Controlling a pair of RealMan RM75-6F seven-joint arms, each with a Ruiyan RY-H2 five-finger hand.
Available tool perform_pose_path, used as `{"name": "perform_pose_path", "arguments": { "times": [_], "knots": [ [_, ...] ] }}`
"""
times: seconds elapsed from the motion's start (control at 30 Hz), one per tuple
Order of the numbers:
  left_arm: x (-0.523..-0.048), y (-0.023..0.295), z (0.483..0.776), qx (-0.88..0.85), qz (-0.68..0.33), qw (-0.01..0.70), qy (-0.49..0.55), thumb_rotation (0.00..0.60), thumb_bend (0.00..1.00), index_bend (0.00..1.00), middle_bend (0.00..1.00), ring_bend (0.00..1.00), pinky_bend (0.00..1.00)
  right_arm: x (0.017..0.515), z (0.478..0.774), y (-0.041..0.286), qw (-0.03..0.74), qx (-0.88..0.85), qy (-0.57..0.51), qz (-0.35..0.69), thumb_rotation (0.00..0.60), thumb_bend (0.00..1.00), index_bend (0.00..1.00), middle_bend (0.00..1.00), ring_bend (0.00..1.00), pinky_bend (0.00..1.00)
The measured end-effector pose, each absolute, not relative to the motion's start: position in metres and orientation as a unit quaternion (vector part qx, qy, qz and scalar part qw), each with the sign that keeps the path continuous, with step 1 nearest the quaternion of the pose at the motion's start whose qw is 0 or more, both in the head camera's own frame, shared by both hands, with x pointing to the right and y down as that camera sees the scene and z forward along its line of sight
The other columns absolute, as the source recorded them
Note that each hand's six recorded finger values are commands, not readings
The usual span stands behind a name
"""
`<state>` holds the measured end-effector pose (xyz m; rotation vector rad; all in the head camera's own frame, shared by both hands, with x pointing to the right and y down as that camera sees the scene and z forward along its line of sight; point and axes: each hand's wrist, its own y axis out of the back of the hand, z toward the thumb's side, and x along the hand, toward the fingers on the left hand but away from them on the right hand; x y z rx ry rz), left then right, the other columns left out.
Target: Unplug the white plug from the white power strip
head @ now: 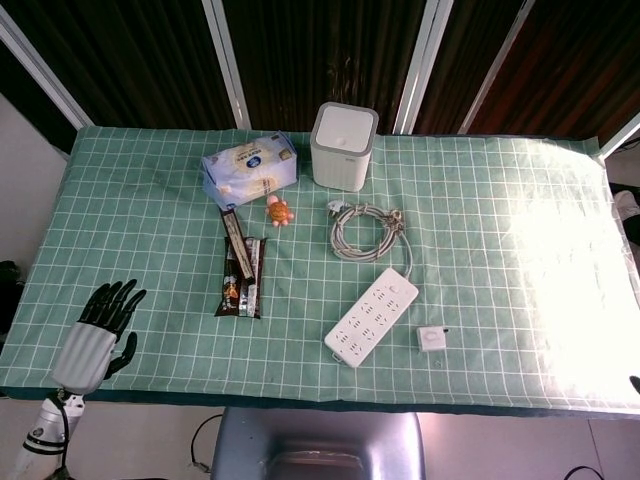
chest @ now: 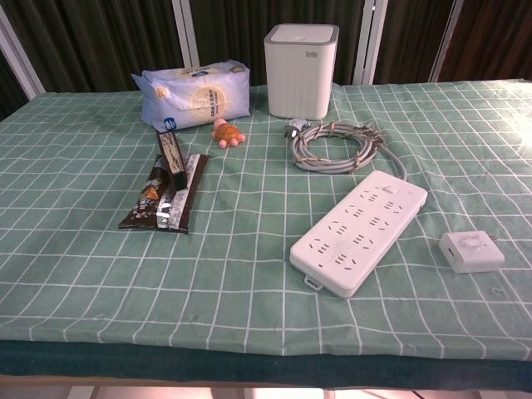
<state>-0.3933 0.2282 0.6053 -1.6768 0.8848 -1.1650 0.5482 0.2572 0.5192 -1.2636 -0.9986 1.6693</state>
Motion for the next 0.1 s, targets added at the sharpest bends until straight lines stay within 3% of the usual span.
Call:
{"name": "perform_pose_path", "arguments": {
  "times": [0.1],
  "knots": [
    [-0.397, 0.2283, 0.6054, -0.686, -0.47, 0.423, 0.359, 0.567, 0.57, 0.0, 0.0, 0.0, 0.12, 0.5555, 0.5199, 0.2639, 0.386, -0.497, -0.412, 0.659, 0.6, 0.15, 0.0, 0.0, 0.0, 0.01]
  ]
}}
